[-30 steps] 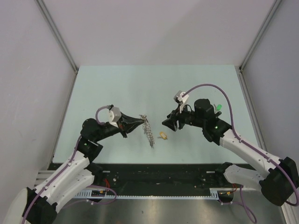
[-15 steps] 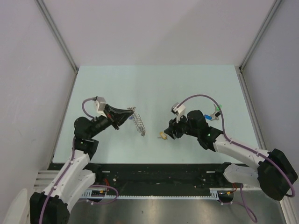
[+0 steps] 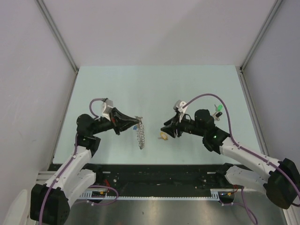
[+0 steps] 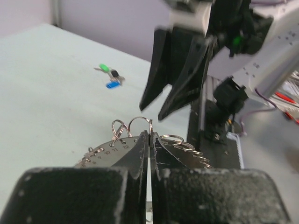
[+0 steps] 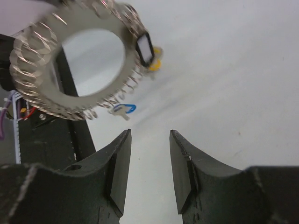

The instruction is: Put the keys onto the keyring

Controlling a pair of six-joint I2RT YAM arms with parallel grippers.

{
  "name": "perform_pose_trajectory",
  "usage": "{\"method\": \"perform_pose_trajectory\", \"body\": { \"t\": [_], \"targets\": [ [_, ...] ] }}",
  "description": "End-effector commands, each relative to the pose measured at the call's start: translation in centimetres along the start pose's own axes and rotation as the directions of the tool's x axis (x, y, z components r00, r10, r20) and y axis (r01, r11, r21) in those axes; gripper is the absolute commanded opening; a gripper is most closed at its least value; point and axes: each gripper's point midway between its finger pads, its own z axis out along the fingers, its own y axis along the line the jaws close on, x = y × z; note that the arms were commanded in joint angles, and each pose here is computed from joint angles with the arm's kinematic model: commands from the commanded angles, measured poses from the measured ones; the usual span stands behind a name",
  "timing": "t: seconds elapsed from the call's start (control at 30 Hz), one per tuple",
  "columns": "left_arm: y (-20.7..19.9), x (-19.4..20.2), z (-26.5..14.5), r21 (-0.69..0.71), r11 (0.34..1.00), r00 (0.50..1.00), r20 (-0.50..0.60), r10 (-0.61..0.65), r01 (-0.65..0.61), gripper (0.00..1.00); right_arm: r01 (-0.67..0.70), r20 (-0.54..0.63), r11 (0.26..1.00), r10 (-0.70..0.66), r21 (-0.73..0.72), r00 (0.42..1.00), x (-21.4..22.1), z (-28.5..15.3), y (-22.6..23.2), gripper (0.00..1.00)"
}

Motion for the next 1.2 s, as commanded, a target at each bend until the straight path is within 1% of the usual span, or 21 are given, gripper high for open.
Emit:
{"method": "perform_pose_trajectory", "body": {
  "t": [0.0,0.03,0.07,0.1,0.13,0.17,0.23,0.37,0.53,0.7,0.77,0.93,1.17],
  "targets": [
    [-2.0,-0.9,0.2,0.156,0.987,0.995,-0.077,0.060,-0.047,0.00,0.217,0.122,0.962,-0.199,-0.164,0.972,-6.2,-1.0,3.3,0.43],
    [-2.1,-1.2,0.4,0.175,0.982,0.993,-0.082,0.087,-0.071,0.00,0.250,0.139,0.953,-0.227,-0.174,0.964,-7.6,-1.1,3.6,0.43],
    [-2.2,-1.1,0.5,0.186,0.980,0.992,-0.095,0.086,-0.067,0.00,0.265,0.127,0.943,-0.244,-0.201,0.962,-7.6,-1.2,4.0,0.43],
    [-2.2,-0.6,0.4,0.188,0.981,0.991,-0.124,0.059,-0.035,0.00,0.304,0.134,0.929,-0.281,-0.210,0.950,-7.9,-1.1,4.1,0.43],
    [-2.3,-0.8,0.7,0.207,0.976,0.987,-0.130,0.092,-0.063,0.00,0.333,0.153,0.918,-0.305,-0.217,0.940,-9.1,-1.2,4.4,0.43],
    [-2.4,-0.7,0.8,0.218,0.974,0.985,-0.143,0.093,-0.060,0.00,0.336,0.140,0.909,-0.310,-0.246,0.940,-8.8,-1.1,4.7,0.43],
    [-3.1,-0.2,1.2,0.261,0.965,0.980,-0.178,0.088,-0.039,0.00,0.374,0.148,0.886,-0.345,-0.274,0.927,-9.3,-0.9,5.2,0.42],
    [-4.0,0.3,1.7,0.320,0.947,0.973,-0.215,0.089,-0.016,0.01,0.416,0.138,0.847,-0.392,-0.331,0.909,-9.9,-0.4,6.4,0.41],
    [-4.7,0.3,2.0,0.355,0.935,0.969,-0.227,0.093,-0.006,0.00,0.435,0.123,0.816,-0.422,-0.381,0.898,-9.7,0.3,7.3,0.39],
    [-5.2,0.1,2.2,0.384,0.923,0.969,-0.225,0.104,-0.010,0.00,0.434,0.103,0.795,-0.434,-0.424,0.895,-9.0,0.8,8.1,0.33],
    [-5.5,0.0,2.3,0.394,0.919,0.969,-0.224,0.107,-0.010,0.00,0.430,0.099,0.792,-0.433,-0.433,0.896,-8.8,1.0,8.1,0.29],
    [-6.1,0.0,2.3,0.414,0.910,0.967,-0.229,0.108,-0.004,0.00,0.431,0.100,0.786,-0.434,-0.442,0.895,-8.7,1.4,8.2,0.26],
    [-6.6,0.1,2.3,0.430,0.903,0.966,-0.231,0.111,-0.001,0.00,0.429,0.096,0.783,-0.435,-0.451,0.895,-8.6,1.5,8.3,0.19]
  ]
}}
